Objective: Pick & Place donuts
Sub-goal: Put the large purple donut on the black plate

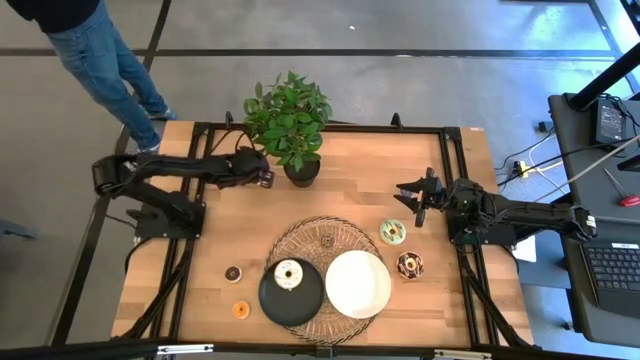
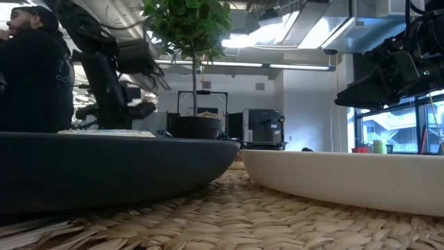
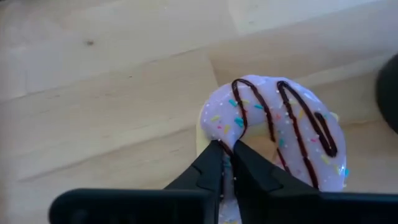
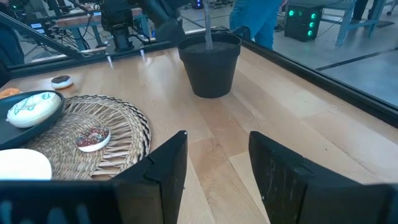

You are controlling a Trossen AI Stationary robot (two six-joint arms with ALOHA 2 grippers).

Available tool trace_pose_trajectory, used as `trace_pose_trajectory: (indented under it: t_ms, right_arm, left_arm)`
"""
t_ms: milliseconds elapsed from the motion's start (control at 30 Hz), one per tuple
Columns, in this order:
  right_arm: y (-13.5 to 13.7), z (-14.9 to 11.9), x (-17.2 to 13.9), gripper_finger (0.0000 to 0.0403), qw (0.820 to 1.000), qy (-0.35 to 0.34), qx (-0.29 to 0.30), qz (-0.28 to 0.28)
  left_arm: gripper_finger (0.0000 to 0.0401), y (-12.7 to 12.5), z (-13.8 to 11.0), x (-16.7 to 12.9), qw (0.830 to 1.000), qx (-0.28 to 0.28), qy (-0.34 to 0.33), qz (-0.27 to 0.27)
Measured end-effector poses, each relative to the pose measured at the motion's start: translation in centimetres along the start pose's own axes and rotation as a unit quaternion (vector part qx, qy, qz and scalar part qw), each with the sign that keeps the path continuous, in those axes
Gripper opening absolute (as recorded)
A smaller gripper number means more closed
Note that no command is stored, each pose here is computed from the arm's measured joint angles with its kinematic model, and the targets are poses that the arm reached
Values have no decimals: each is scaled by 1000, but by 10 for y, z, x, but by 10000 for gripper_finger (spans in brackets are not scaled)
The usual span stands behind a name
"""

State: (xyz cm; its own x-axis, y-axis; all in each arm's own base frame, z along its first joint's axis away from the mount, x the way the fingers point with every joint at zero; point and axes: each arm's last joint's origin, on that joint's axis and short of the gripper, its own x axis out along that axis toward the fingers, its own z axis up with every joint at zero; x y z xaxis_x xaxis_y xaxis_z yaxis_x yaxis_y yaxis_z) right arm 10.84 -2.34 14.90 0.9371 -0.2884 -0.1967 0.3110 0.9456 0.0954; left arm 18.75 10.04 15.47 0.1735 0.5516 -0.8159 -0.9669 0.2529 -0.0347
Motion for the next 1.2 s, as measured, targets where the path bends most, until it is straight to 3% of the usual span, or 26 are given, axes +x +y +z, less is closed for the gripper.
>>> trace_pose_trajectory:
  t_ms: [200, 400, 600, 700, 867, 933, 1200]
  right_arm:
    - [0, 0, 0, 173, 1000, 0, 0, 0]
    - [0, 0, 0, 173, 1000, 0, 0, 0]
    - [0, 0, 0, 173, 1000, 0, 1, 0]
    - [0, 0, 0, 173, 1000, 0, 3, 0]
    - [0, 0, 0, 173, 1000, 0, 2, 0]
    - [0, 0, 0, 173, 1000, 0, 2, -1]
    - [-1, 0, 0, 173, 1000, -3, 1, -12]
  left_arm:
    - [19, 4, -9, -31, 998, 25, 25, -52]
    - [19, -19, -39, -66, 973, 125, 55, -188]
    - [19, -48, -81, -103, 922, 206, 44, -325]
    - [19, -61, -102, -122, 893, 219, 21, -392]
    - [19, -84, -134, -152, 835, 247, -32, -491]
    - [19, -94, -144, -160, 827, 263, -27, -496]
    - [19, -141, -171, -186, 823, 357, 13, -443]
